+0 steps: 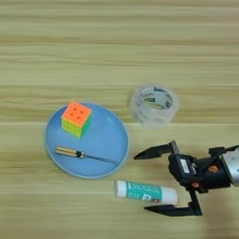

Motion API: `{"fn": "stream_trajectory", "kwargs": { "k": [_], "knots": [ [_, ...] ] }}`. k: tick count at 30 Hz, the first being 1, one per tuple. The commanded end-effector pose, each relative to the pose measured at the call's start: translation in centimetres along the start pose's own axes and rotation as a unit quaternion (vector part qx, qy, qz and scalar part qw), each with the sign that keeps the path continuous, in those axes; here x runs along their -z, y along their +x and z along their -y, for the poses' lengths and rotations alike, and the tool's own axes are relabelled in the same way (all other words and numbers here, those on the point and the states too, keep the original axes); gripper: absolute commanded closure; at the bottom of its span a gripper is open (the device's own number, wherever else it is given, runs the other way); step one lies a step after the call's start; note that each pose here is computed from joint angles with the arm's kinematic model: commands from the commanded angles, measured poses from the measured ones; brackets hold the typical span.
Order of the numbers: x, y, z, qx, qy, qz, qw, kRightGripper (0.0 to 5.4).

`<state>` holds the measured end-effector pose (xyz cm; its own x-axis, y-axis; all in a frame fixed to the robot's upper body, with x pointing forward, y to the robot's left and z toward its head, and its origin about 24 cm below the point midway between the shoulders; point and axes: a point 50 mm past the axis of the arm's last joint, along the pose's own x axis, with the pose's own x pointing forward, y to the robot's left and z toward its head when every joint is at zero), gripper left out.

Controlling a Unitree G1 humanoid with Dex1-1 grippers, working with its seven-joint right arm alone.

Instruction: Move the objects on the table

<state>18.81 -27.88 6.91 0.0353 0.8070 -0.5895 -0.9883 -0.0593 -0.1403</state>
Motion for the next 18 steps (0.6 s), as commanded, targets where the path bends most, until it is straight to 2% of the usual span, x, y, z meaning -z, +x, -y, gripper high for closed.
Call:
{"fn": "stream_trajectory", "kwargs": {
  "k": [1, 6, 10, 18],
  "knots": [
    [-0.5, -1.5, 1.0, 0.026, -0.029, -0.034, 0.9987, 0.05],
    [0.2, -1.2, 0.9, 0.026, -0.019, -0.045, 0.9985, 0.05],
    [0.6, -1.2, 0.8, 0.027, -0.015, -0.048, 0.9984, 0.34],
    [1.3, -1.1, 1.0, 0.031, -0.005, -0.055, 0.998, 1.27]
  ]
}}
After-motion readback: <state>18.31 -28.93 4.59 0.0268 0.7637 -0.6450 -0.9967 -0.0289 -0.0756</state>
